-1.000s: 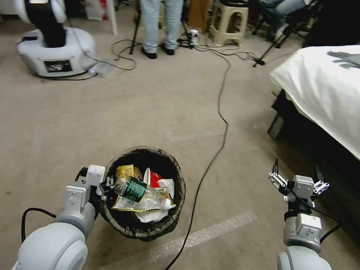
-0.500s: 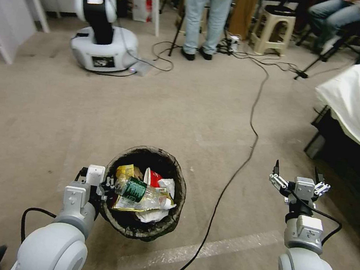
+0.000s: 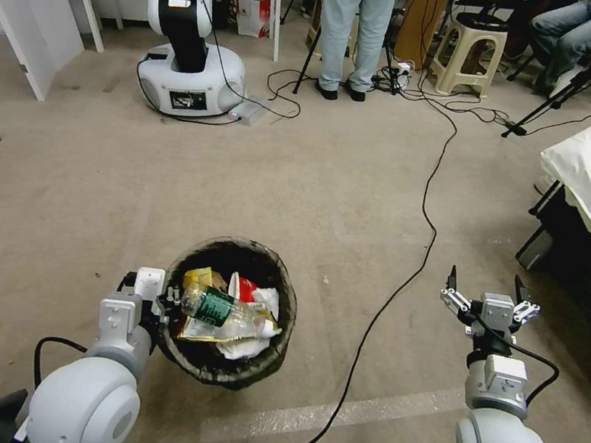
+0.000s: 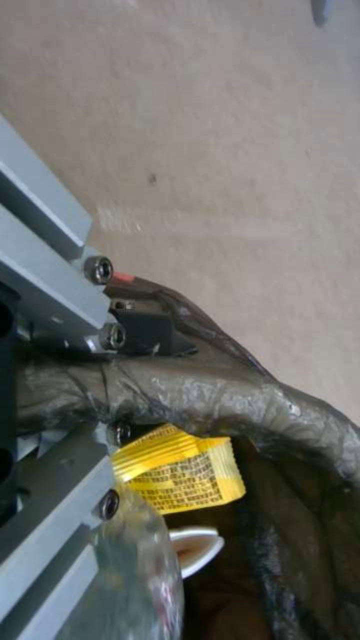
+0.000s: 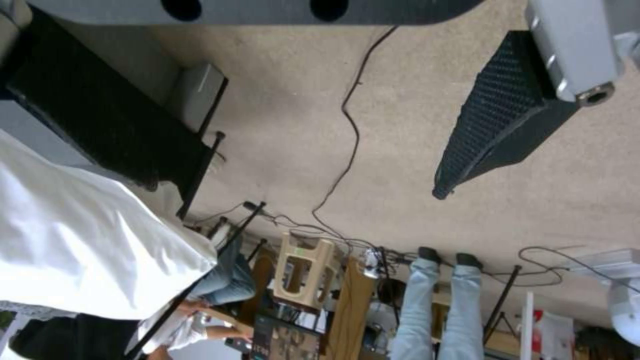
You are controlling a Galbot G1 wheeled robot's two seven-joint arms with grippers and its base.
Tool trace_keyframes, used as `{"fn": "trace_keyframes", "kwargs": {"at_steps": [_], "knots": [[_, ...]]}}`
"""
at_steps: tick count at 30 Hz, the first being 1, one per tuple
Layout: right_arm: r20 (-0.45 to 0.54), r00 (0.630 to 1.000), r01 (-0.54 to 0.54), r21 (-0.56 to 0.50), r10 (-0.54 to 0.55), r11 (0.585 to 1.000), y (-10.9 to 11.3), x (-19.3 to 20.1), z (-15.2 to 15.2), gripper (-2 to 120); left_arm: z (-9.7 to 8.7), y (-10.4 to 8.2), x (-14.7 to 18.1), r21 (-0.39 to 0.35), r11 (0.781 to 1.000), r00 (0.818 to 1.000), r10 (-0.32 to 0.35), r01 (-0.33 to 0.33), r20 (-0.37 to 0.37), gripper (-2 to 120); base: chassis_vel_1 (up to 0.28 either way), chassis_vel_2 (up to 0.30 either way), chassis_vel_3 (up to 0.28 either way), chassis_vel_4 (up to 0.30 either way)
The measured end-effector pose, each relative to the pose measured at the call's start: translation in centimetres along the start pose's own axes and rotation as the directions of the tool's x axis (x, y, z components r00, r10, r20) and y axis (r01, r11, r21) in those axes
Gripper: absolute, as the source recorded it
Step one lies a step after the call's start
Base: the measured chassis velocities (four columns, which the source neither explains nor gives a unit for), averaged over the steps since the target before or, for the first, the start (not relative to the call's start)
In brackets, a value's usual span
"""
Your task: Pick up the trash bin, then pick up the garbage from the floor and place it into the trash bin.
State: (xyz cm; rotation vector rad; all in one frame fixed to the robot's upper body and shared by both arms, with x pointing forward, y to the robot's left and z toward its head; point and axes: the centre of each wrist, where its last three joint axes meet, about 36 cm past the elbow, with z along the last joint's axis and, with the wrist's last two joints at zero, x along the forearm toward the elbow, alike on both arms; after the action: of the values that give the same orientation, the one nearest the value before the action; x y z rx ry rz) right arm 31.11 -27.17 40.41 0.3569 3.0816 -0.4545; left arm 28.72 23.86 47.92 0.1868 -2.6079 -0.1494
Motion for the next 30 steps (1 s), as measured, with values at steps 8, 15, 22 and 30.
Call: {"fn": "trace_keyframes", "kwargs": {"at_steps": [8, 15, 22, 30], "knots": [[-0.002, 1.000, 0.009, 0.005, -0.009, 1.000, 0.4, 0.1, 0.3, 100, 1.5, 0.3, -3.4, -0.022, 0.999, 0.998, -0.026, 0.025, -0.057, 0, 0.000, 0.000, 0.000, 0.000], [-0.006, 1.000, 0.017, 0.009, -0.017, 1.000, 0.7, 0.4, 0.4, 100, 3.6, -0.1, -5.7, -0.081, 0.996, 0.992, -0.035, 0.026, -0.118, 0, 0.000, 0.000, 0.000, 0.000], [-0.014, 1.000, 0.026, 0.017, -0.026, 1.000, 1.4, 0.8, 1.0, 100, 3.8, 0.4, -5.3, -0.134, 0.991, 0.993, -0.015, -0.001, -0.117, 1, 0.000, 0.000, 0.000, 0.000], [-0.019, 0.999, 0.035, 0.022, -0.035, 0.999, 1.8, 0.9, 1.0, 100, -0.6, 0.7, -2.5, -0.117, 0.992, 0.998, 0.050, -0.047, 0.028, 25, 0.000, 0.000, 0.000, 0.000]]}}
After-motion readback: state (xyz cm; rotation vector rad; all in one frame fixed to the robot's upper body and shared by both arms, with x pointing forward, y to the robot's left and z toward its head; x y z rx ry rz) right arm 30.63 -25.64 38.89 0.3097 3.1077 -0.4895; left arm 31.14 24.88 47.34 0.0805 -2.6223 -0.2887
